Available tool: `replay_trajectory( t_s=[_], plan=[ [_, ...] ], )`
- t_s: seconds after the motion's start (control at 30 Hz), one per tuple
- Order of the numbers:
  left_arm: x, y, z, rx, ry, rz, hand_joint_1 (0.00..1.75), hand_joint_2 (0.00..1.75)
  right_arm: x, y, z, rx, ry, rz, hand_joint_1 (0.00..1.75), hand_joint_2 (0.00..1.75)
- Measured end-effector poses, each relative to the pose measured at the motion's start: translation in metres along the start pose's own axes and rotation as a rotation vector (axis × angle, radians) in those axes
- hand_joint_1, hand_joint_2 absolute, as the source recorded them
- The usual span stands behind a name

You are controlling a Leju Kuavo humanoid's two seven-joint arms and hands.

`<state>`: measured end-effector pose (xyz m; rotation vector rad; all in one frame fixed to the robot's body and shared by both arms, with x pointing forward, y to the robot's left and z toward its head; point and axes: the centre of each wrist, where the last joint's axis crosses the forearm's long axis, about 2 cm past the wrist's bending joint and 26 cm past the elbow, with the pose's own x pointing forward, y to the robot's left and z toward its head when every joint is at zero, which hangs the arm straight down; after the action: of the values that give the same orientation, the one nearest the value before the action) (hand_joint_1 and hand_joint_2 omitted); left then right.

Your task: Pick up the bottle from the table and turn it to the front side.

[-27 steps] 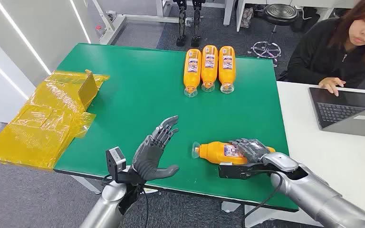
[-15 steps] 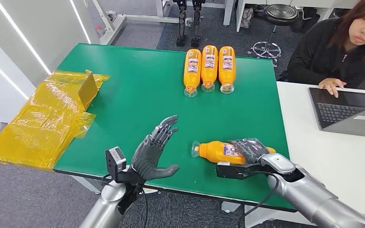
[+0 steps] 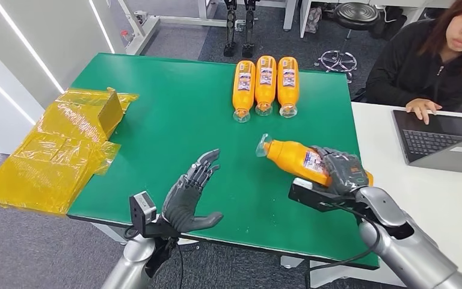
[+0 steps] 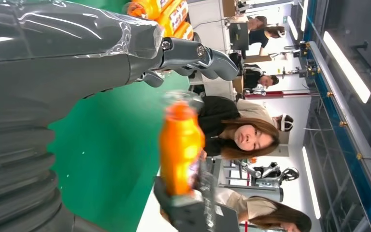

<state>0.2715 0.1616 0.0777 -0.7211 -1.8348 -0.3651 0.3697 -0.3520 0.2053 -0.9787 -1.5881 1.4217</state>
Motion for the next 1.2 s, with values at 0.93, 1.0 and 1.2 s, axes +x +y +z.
replay_trajectory(
  t_s=[0.93, 1.0, 1.2],
  plan=[
    [0.01, -0.016, -0.032, -0.077, -0.052, 0.086, 0.0, 1.75, 0.079, 0.043, 0.085, -0.287, -0.182, -0.158, 1.75, 1.75],
    [0.01, -0.02, -0.032, -0.084, -0.057, 0.105, 0.0, 1.75, 0.084, 0.042, 0.082, -0.309, -0.198, -0.167, 1.75, 1.75],
    [0.013, -0.03, -0.03, -0.105, -0.071, 0.147, 0.0, 1.75, 0.106, 0.042, 0.075, -0.377, -0.265, -0.209, 1.75, 1.75]
  ],
)
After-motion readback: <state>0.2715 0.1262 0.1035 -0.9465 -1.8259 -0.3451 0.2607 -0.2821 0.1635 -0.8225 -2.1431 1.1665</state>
